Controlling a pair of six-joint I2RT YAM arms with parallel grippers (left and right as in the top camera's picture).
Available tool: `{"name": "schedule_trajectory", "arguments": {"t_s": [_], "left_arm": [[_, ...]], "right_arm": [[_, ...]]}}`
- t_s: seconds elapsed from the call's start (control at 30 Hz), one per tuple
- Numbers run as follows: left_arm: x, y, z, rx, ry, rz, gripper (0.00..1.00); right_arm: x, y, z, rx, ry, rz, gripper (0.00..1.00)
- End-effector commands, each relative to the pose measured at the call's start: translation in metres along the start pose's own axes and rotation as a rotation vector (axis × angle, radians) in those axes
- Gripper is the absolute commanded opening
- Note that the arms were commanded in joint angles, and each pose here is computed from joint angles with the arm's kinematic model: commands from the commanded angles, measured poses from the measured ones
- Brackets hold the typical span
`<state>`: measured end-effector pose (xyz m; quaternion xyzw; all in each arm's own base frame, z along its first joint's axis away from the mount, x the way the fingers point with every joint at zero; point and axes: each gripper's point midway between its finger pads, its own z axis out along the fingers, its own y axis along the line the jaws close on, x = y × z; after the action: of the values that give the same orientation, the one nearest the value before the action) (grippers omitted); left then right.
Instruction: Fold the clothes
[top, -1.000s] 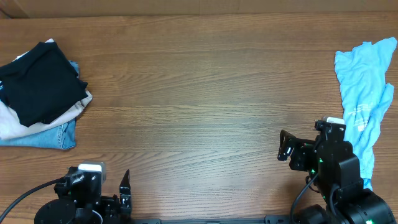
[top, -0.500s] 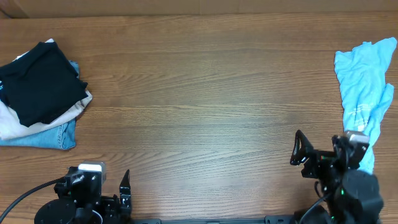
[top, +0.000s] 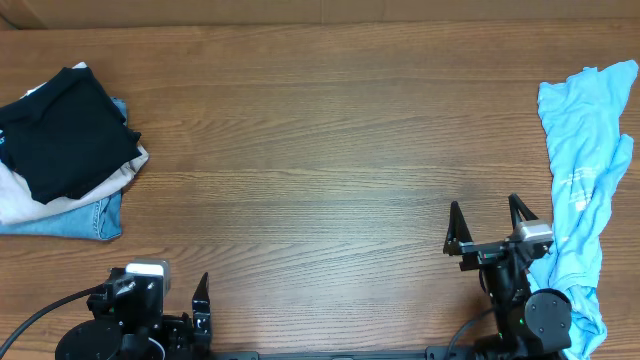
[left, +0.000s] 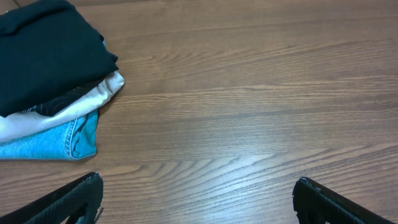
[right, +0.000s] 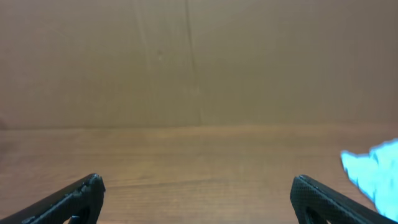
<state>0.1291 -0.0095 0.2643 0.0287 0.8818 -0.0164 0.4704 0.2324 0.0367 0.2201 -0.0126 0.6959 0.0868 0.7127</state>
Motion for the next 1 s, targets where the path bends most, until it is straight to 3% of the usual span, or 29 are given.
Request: {"name": "schedule_trajectory", "arguments": {"t_s": [0.0,0.17,0.97], "left_arm": [[0.000,0.001,0.001,-0.004,-0.001,0.018,1.00],[0.000,0.001,0.001,-0.004,-0.001,0.018,1.00],[0.000,0.001,0.001,-0.004,-0.001,0.018,1.00]], "right_arm": [[0.010,0.003,0.005,-0.025,-0.031,-0.119,1.00],[0.054,0.014,0.008,-0.120,0.060,-0.234,1.00],[0.051,0.010,0.009,-0.097,0.050,-0.215,1.00]]}}
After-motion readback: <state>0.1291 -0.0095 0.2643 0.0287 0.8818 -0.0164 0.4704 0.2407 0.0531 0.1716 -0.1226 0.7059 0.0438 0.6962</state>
